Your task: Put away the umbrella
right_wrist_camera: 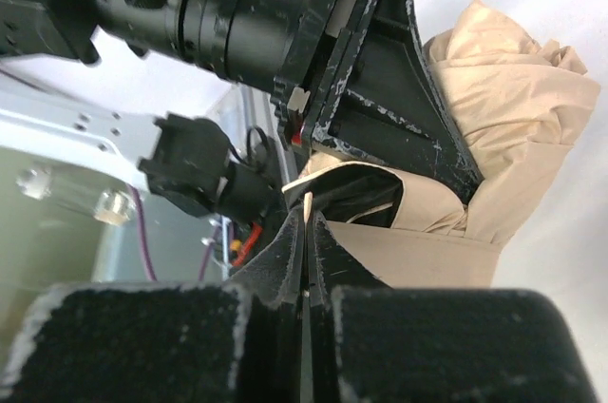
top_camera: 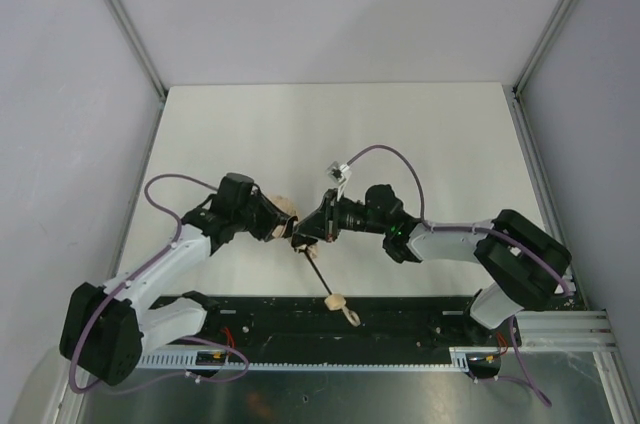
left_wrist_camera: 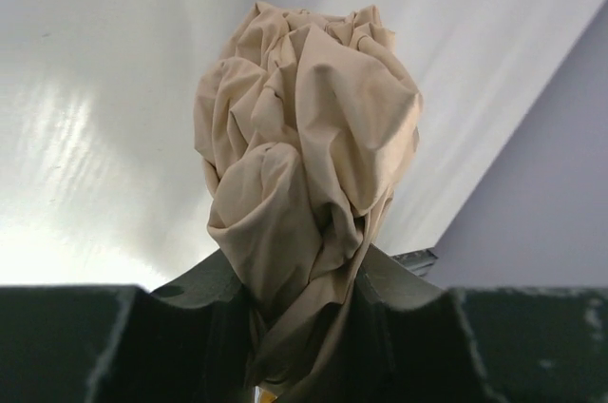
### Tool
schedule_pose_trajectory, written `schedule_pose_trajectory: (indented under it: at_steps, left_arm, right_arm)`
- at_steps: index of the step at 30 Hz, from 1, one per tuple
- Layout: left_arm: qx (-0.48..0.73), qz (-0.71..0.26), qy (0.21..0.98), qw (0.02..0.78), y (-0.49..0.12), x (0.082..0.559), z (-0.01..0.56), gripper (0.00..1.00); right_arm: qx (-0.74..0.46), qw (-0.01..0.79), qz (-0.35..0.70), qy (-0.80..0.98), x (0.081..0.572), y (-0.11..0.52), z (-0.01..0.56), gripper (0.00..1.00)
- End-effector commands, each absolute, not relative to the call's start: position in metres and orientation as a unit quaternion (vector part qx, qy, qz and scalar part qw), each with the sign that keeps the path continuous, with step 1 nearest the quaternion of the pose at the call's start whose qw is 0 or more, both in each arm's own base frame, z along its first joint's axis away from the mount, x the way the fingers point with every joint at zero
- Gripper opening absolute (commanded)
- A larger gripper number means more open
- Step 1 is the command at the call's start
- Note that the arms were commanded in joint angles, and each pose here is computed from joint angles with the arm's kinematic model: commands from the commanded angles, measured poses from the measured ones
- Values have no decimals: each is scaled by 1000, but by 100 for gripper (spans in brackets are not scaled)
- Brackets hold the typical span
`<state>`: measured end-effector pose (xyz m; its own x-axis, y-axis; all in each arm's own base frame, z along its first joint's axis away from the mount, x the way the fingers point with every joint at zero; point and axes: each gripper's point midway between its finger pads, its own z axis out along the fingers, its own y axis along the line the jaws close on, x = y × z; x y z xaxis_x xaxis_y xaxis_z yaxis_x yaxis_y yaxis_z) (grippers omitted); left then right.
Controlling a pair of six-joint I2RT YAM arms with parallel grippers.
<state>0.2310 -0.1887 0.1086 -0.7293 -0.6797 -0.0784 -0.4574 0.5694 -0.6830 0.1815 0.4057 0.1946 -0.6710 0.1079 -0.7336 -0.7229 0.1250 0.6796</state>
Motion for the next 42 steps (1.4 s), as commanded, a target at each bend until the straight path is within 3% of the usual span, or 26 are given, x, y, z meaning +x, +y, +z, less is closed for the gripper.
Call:
schedule_pose_trajectory:
  at_steps: [1, 17, 35, 38, 42]
  left_arm:
    - [-353, -241, 878, 216, -160, 244, 76, 0]
    - [-330, -172, 912, 171, -154, 227, 20, 0]
    - [-308, -161, 929, 123, -157, 206, 0, 0]
    - [-307, -163, 930, 120, -157, 204, 0, 0]
    - [-303, -161, 931, 122, -155, 205, 2, 0]
  right_arm:
    - [-345, 343, 666, 565, 132, 429, 238, 0]
    - [-426, 362, 531, 637, 120, 481, 143, 0]
    - [-503, 488, 189, 688, 171, 452, 66, 0]
    - [-538, 472, 141, 684, 167, 447, 39, 0]
    - [-563, 406, 158, 702, 145, 438, 8, 0]
